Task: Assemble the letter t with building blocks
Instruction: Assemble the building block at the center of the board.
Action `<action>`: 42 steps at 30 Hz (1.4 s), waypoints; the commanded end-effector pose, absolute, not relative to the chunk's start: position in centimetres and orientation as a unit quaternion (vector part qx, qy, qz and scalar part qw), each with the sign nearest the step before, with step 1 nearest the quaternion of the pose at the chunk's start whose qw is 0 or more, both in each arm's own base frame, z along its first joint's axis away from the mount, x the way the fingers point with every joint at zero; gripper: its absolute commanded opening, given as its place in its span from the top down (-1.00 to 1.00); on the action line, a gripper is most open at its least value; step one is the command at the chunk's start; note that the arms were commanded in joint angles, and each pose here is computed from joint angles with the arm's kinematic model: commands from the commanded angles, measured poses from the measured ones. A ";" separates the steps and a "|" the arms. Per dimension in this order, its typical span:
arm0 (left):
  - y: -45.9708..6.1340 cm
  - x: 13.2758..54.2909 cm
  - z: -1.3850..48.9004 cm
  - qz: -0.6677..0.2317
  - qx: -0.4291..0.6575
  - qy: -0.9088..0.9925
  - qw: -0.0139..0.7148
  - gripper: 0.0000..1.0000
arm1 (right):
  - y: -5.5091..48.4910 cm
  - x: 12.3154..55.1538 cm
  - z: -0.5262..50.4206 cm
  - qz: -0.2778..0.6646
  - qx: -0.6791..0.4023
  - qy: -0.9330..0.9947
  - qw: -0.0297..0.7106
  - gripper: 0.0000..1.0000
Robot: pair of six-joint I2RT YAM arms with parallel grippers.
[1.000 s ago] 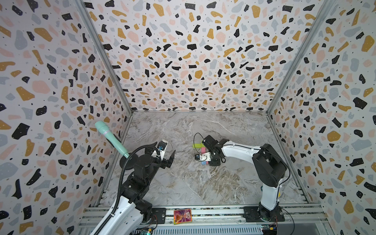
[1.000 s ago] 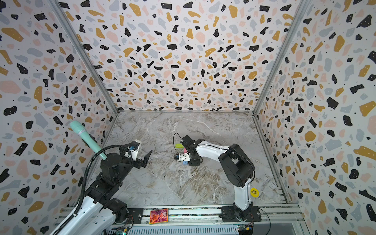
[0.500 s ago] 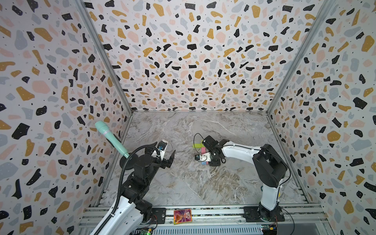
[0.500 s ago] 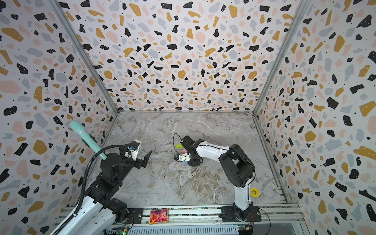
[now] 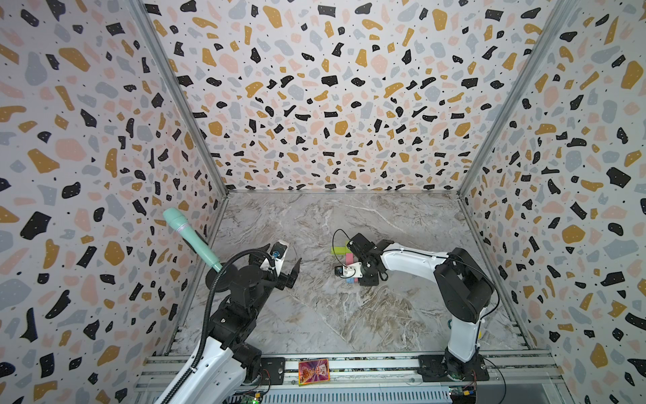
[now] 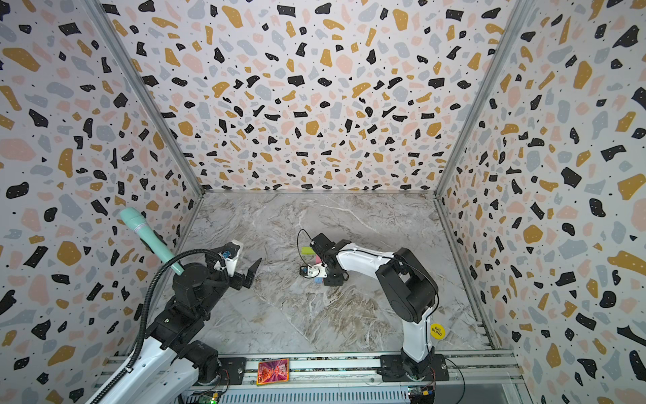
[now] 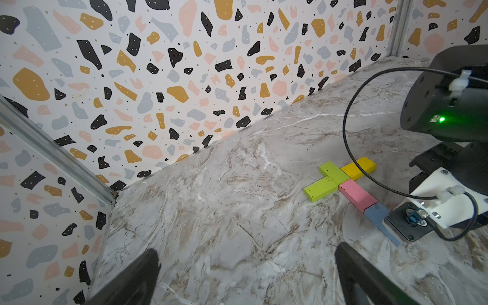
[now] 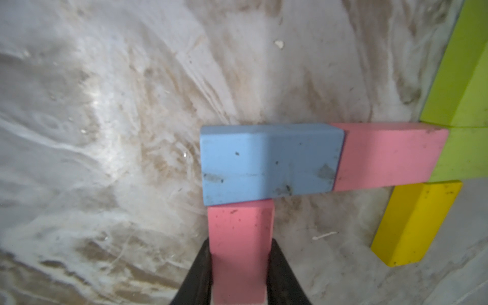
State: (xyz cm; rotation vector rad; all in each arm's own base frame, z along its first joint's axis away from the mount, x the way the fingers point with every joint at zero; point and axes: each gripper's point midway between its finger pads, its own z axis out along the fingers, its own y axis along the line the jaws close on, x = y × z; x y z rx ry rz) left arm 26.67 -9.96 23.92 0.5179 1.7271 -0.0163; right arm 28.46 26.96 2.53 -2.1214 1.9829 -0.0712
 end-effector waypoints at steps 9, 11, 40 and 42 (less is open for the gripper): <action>-10.0 26.8 24.5 -0.007 0.222 0.740 0.634 -0.99 | 26.3 26.4 2.2 -0.010 -0.727 0.680 0.088 0.47; -10.0 26.8 24.5 -0.007 0.222 0.740 0.634 -0.99 | 26.3 26.4 2.3 -0.010 -0.727 0.680 0.090 0.47; -10.2 27.0 24.3 -0.007 0.224 0.745 0.628 -0.99 | 27.9 28.1 10.8 0.096 -0.652 0.717 0.226 -0.19; -10.2 27.1 24.2 -0.009 0.224 0.746 0.627 -0.99 | 28.2 28.4 12.8 0.117 -0.635 0.716 0.267 -0.18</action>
